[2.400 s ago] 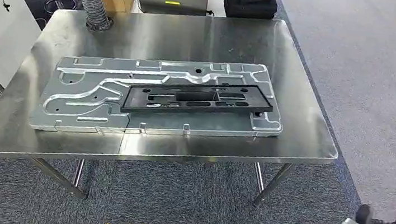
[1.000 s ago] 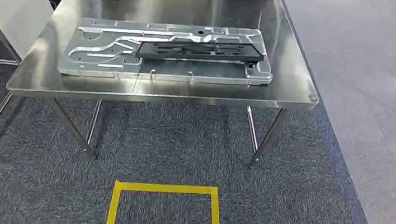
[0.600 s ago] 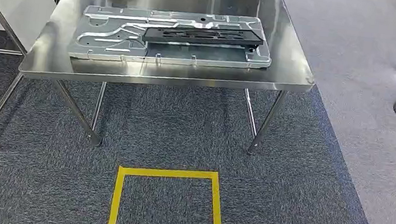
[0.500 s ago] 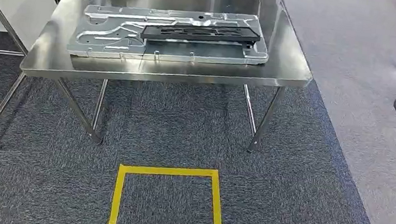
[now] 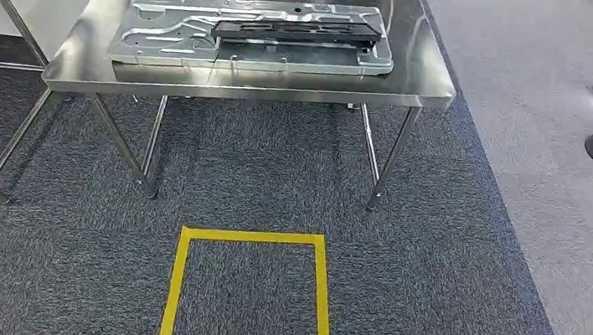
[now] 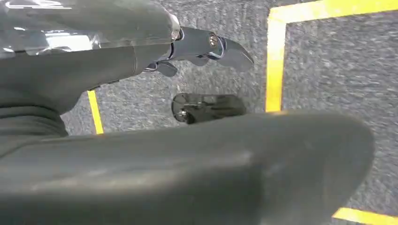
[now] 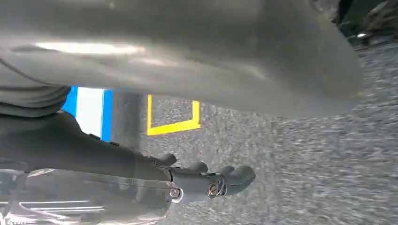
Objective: Take the parts from the cabinet and place them on the table.
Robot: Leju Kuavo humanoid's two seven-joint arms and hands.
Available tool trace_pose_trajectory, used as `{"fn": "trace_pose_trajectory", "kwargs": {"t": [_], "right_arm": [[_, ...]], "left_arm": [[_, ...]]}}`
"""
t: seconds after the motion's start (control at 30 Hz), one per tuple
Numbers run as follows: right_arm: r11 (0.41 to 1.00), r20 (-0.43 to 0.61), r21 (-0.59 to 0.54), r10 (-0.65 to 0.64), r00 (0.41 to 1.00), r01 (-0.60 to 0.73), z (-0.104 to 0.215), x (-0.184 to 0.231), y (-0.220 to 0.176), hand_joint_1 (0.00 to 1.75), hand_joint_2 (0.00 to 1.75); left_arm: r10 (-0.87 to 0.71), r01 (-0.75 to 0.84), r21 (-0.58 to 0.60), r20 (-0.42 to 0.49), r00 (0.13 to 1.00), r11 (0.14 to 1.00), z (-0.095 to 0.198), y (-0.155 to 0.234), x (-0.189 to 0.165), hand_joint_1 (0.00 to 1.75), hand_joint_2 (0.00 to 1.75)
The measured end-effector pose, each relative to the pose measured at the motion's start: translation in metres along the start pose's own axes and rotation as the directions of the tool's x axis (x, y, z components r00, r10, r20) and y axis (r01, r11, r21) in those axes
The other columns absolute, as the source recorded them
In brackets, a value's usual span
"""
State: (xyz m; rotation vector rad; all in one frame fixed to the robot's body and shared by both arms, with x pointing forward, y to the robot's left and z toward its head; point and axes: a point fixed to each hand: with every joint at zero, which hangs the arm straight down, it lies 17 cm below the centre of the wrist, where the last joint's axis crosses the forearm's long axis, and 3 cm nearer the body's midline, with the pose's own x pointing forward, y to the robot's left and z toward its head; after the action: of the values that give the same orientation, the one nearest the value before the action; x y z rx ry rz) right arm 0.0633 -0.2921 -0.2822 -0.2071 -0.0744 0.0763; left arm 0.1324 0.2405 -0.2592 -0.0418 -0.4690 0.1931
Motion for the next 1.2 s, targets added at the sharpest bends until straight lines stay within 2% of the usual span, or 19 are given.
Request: {"fn": "trace_pose_trajectory", "kwargs": {"t": [0.3, 0.9, 0.93, 1.2], "right_arm": [[1.0, -0.005, 0.006, -0.028, 1.0, 0.028, 0.0, -0.003, 0.003, 0.0, 0.0], [0.998, -0.031, 0.043, -0.047, 0.998, 0.048, 0.002, -0.009, 0.011, 0.0, 0.0], [0.998, -0.034, 0.043, -0.047, 0.998, 0.049, 0.002, -0.01, 0.012, 0.0, 1.75], [0.998, -0.046, 0.046, -0.047, 0.998, 0.049, 0.002, -0.01, 0.014, 0.0, 1.75]], "left_arm": [[-0.008, 0.008, -0.011, 0.002, 1.0, 1.0, 0.001, -0.007, -0.002, 0.0, 0.0], [-0.03, 0.031, 0.015, -0.06, 0.998, 0.999, 0.001, -0.003, -0.016, 0.0, 0.0], [-0.03, 0.031, 0.015, -0.059, 0.998, 0.999, 0.001, -0.003, -0.016, 0.0, 0.0], [-0.031, 0.032, 0.014, -0.06, 0.998, 0.999, 0.001, -0.003, -0.016, 0.0, 0.0]]}}
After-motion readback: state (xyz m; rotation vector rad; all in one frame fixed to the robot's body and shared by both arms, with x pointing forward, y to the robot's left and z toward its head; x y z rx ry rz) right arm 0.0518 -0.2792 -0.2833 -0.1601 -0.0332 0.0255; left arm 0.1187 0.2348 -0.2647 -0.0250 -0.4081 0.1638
